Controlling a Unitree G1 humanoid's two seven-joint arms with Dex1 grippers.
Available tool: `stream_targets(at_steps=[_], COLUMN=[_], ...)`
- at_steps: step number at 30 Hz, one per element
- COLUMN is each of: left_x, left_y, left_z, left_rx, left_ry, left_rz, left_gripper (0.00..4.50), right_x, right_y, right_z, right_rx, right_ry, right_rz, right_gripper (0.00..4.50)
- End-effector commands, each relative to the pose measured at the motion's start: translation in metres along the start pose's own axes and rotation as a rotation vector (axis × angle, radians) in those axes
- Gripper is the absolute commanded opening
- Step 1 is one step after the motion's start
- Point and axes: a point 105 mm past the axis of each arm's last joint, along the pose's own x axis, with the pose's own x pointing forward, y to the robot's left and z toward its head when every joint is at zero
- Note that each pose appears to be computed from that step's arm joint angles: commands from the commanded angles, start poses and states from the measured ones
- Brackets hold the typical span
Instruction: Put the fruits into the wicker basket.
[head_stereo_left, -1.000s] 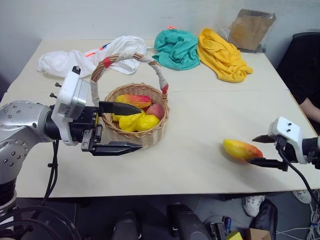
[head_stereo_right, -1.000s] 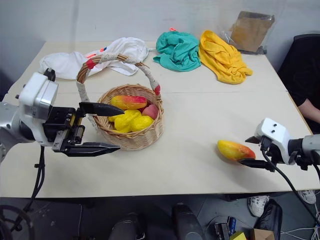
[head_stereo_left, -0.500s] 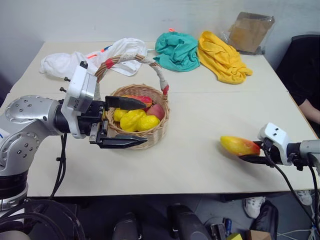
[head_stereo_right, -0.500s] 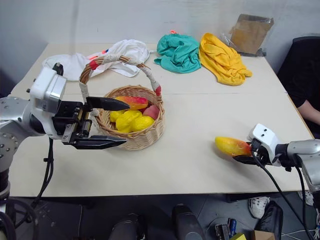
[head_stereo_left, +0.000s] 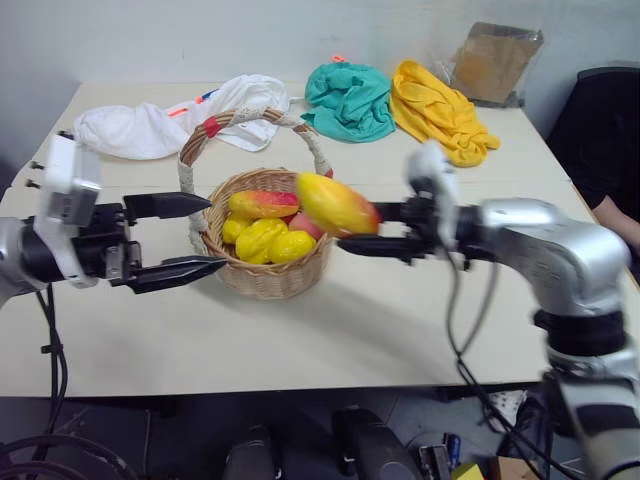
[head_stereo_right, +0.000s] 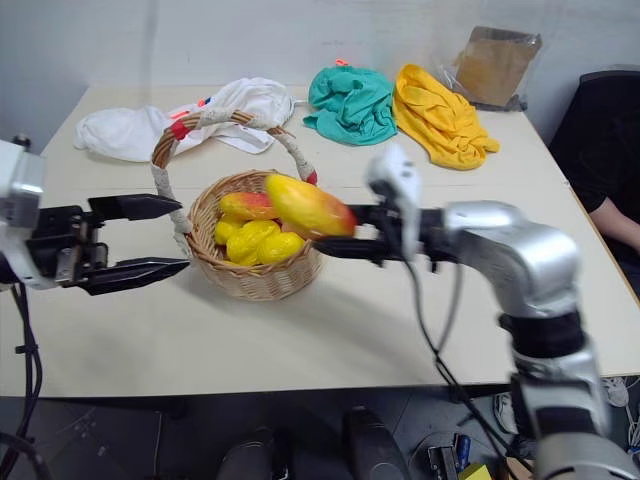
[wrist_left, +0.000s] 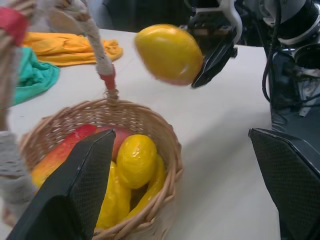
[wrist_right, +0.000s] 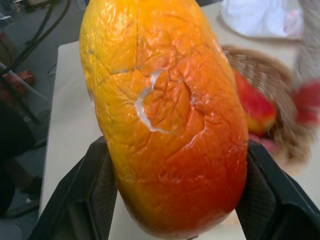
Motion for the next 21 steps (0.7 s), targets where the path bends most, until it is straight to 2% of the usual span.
stream_targets(at_steps=[1, 3, 4, 7, 9, 13, 17, 21], left_x=[-0.001, 0.000, 0.000, 0.001, 0.002, 0.003, 0.002, 0.004], left_y=[-0.004, -0.006, -0.006, -0.008, -0.009, -0.011, -0.009, -0.007], left_z=[0.012, 0.012, 0.011, 0.011, 0.011, 0.012, 0.014, 0.018], left_rx=[0.058, 0.060, 0.060, 0.060, 0.060, 0.062, 0.073, 0.085], left_ry=[-0.012, -0.015, -0.016, -0.019, -0.021, -0.024, -0.022, -0.025], left_rz=[0.010, 0.010, 0.009, 0.013, 0.015, 0.016, 0.022, 0.024], left_gripper=[4.50, 4.50, 4.50, 4.50, 4.50, 4.50, 4.50, 4.50], right_x=[0.028, 0.040, 0.043, 0.046, 0.038, -0.002, -0.026, -0.024], right_y=[-0.009, -0.009, -0.009, -0.007, -0.005, -0.010, -0.022, -0.042], right_z=[0.000, 0.003, 0.005, 0.012, 0.022, 0.044, 0.033, 0.019], right_rx=[-0.042, -0.036, -0.031, -0.034, -0.036, 0.021, 0.024, 0.036], right_ry=[0.029, 0.024, 0.021, 0.003, -0.027, -0.115, -0.079, -0.061], right_rz=[-0.044, -0.033, -0.029, -0.008, 0.008, -0.003, -0.092, -0.197], right_gripper=[2.62, 3.34, 3.52, 4.46, 4.46, 4.46, 4.46, 4.46])
